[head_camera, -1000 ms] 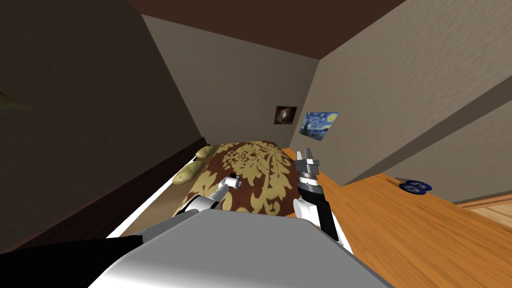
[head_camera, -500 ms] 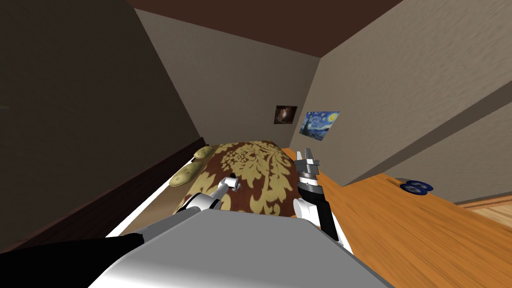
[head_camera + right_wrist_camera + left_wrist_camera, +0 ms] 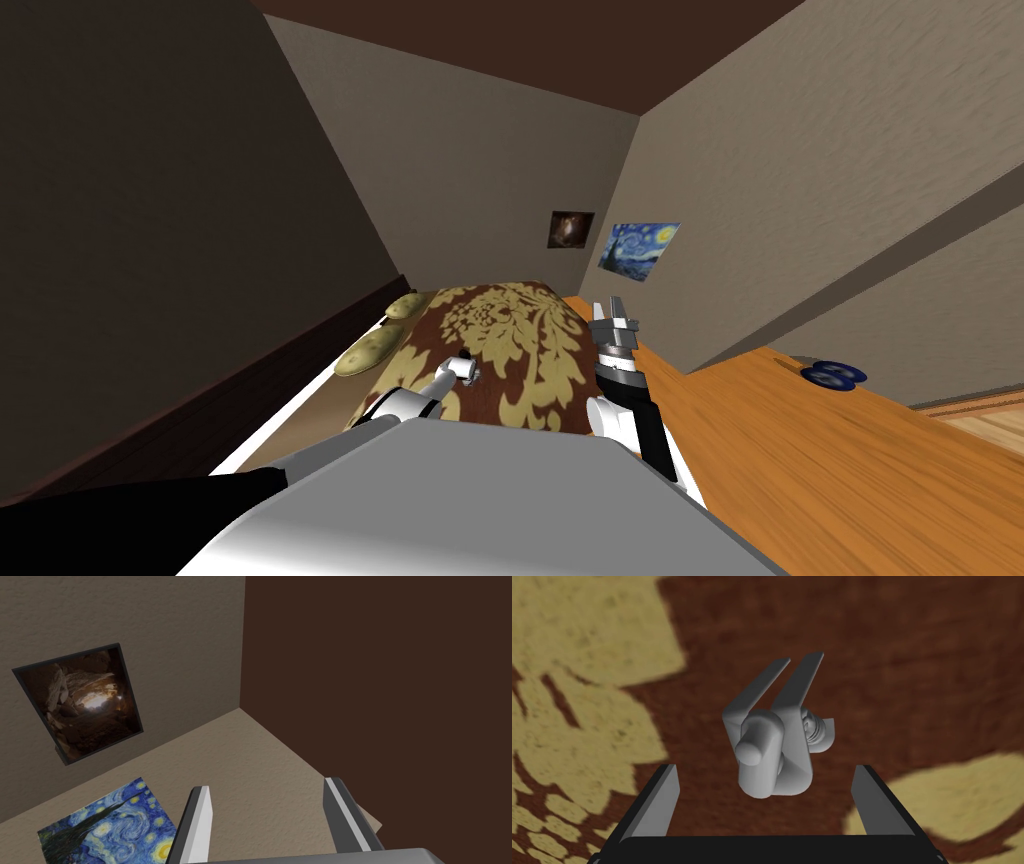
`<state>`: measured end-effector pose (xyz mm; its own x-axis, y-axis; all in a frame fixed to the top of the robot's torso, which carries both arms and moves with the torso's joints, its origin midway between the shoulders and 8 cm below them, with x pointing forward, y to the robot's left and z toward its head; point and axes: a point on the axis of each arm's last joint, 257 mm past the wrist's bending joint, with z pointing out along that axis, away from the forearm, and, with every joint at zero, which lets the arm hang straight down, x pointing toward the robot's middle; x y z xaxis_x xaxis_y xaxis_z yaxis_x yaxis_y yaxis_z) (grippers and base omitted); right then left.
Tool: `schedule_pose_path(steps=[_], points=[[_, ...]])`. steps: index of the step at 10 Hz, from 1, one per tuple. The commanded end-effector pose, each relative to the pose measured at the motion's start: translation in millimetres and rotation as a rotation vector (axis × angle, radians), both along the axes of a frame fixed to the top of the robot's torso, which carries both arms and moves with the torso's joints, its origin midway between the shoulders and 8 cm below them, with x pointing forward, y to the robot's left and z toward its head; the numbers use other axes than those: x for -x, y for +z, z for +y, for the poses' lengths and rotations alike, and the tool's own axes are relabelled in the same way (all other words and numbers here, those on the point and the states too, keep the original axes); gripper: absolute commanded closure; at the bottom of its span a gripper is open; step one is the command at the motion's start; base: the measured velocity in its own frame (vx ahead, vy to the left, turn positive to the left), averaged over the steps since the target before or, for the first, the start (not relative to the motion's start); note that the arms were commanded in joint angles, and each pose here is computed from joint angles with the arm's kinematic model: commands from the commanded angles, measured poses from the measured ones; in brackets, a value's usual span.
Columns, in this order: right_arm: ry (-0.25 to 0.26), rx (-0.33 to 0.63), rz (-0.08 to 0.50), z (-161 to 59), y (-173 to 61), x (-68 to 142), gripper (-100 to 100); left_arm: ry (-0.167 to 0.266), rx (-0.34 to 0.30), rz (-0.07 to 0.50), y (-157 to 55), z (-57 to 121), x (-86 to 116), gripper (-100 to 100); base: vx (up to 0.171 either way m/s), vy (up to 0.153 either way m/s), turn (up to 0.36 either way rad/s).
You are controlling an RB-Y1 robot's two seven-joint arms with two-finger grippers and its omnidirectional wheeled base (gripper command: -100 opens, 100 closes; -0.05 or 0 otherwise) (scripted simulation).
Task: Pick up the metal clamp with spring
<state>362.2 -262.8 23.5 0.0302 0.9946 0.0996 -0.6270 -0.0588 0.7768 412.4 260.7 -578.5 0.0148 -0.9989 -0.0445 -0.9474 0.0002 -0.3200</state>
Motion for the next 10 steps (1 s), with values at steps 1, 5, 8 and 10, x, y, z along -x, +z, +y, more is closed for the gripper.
schedule_pose_path(steps=[1, 5, 8, 10], points=[[0.000, 0.000, 0.000, 0, 0, 0, 0, 0.001, 0.000, -0.003, -6, 0.5, 6, -100, 0.069, -0.002, -0.009], [0.000, 0.000, 0.000, 0, 0, 0, 0, 0.002, 0.000, -0.003, -13, 0.6, 14, 100, 0.050, 0.006, -0.006], [0.000, 0.000, 0.000, 0, 0, 0, 0, 0.004, 0.001, -0.003, -13, 0.7, 14, 100, 0.000, 0.000, 0.000], [0.000, 0.000, 0.000, 0, 0, 0, 0, 0.003, 0.001, -0.003, -13, 0.6, 14, 0, 0.000, 0.000, 0.000]])
